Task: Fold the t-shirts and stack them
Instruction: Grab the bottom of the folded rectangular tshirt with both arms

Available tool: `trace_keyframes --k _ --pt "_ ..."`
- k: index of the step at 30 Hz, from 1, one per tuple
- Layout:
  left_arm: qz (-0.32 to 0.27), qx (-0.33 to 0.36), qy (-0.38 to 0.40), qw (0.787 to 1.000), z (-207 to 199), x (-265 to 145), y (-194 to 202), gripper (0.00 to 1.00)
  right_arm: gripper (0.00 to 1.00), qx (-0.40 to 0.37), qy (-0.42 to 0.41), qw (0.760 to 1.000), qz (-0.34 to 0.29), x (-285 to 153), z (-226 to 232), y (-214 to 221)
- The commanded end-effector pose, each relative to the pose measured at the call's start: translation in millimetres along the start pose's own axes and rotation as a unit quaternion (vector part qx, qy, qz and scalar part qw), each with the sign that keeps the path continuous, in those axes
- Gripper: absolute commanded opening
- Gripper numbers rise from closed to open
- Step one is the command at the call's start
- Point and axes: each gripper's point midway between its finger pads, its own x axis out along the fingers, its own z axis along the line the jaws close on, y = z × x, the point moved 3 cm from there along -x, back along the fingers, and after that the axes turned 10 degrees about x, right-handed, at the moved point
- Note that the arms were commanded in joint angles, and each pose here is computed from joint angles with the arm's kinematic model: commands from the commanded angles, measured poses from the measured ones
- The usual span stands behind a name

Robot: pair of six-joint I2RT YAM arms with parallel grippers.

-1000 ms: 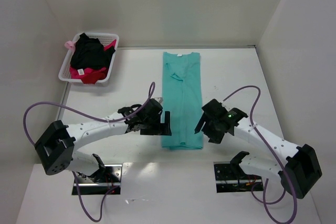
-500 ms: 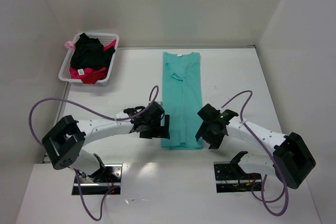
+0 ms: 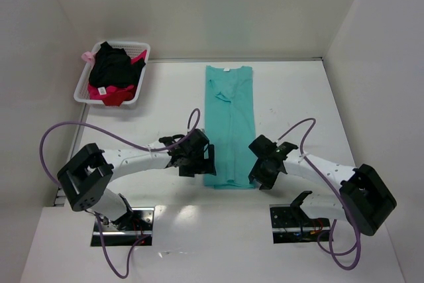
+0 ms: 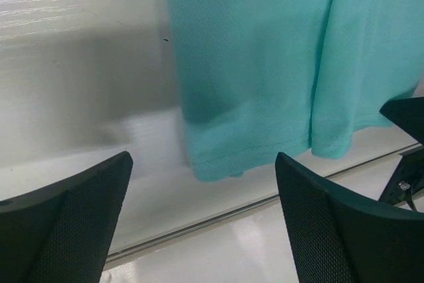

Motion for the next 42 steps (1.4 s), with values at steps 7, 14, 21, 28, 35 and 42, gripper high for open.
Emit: trace_keyframes --k 7,14,21,28,35,42 --pt "0.018 -0.019 0.016 1.000 -18 9 9 0.93 0.49 0.004 -0.021 1.000 -0.006 3 7 0" --pt "0.023 -0.034 0.005 0.999 -14 13 13 0.87 0.45 0.006 -0.039 0.999 -0.018 -2 8 -3" --pt "0.017 -0.045 0.005 0.999 -15 14 10 0.78 0.40 0.006 -0.043 0.999 -0.023 0 9 -4" --pt "0.020 -0.050 0.001 0.999 -14 16 11 0.50 0.31 0.012 -0.049 0.998 -0.024 -1 9 -4" --pt "0.023 -0.054 -0.002 0.998 -13 18 13 0.35 0.23 0.012 -0.054 0.998 -0.025 -2 11 -5" --pt "0.028 -0.050 -0.005 0.998 -13 15 17 0.08 0.12 0.012 -0.053 0.998 -0.029 -1 10 -6"
